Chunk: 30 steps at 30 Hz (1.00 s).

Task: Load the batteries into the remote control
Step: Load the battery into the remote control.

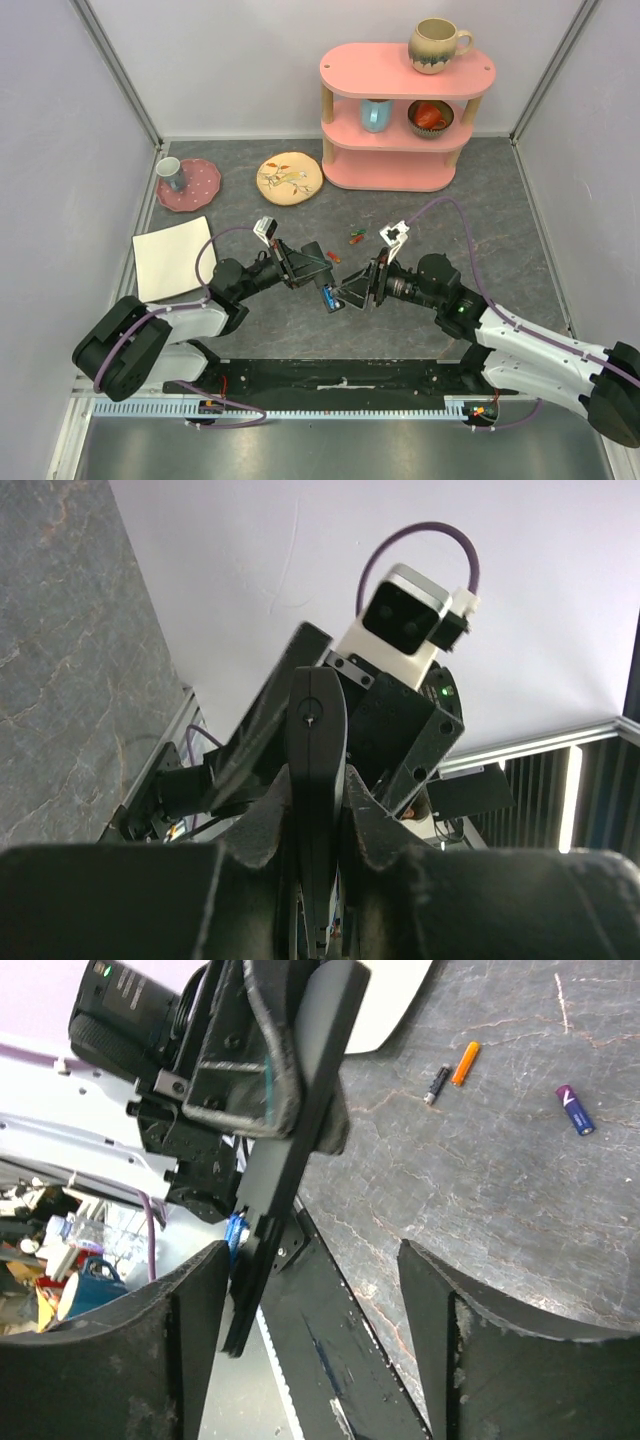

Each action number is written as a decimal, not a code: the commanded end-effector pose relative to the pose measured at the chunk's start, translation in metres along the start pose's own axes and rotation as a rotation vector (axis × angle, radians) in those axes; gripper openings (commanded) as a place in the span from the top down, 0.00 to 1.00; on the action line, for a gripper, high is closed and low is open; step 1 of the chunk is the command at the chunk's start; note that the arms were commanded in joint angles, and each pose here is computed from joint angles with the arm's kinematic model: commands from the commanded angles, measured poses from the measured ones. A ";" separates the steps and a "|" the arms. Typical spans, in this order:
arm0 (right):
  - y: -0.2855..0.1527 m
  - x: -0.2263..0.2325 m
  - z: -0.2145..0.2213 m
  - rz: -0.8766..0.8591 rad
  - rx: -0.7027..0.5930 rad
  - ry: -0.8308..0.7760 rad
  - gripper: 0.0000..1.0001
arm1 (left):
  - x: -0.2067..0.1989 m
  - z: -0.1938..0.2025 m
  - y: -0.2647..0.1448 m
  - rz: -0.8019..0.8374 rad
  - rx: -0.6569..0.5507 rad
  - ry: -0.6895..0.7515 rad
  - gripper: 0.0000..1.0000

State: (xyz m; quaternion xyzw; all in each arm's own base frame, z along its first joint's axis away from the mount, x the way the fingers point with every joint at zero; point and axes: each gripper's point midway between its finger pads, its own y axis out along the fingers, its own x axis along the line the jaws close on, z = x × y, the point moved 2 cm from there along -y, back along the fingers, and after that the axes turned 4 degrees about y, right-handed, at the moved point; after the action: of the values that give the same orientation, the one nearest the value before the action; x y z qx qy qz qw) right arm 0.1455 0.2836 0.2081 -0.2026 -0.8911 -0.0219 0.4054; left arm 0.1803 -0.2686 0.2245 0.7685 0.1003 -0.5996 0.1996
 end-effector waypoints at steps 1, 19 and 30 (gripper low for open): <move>-0.001 0.010 -0.012 -0.053 -0.040 0.063 0.21 | -0.014 0.007 -0.002 0.042 0.028 0.077 0.98; 0.011 0.019 -0.001 -0.078 0.122 0.121 0.35 | -0.007 0.000 0.003 -0.023 -0.001 0.112 0.98; 0.016 0.013 0.004 -0.068 0.131 0.140 0.46 | -0.010 0.000 0.003 -0.015 0.000 0.121 0.98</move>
State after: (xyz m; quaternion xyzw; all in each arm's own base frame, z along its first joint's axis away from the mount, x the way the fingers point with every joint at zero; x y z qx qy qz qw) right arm 0.1399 0.2995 0.2002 -0.1585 -0.8596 0.0229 0.4852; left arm 0.1770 -0.2697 0.2131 0.7783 0.1300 -0.5915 0.1660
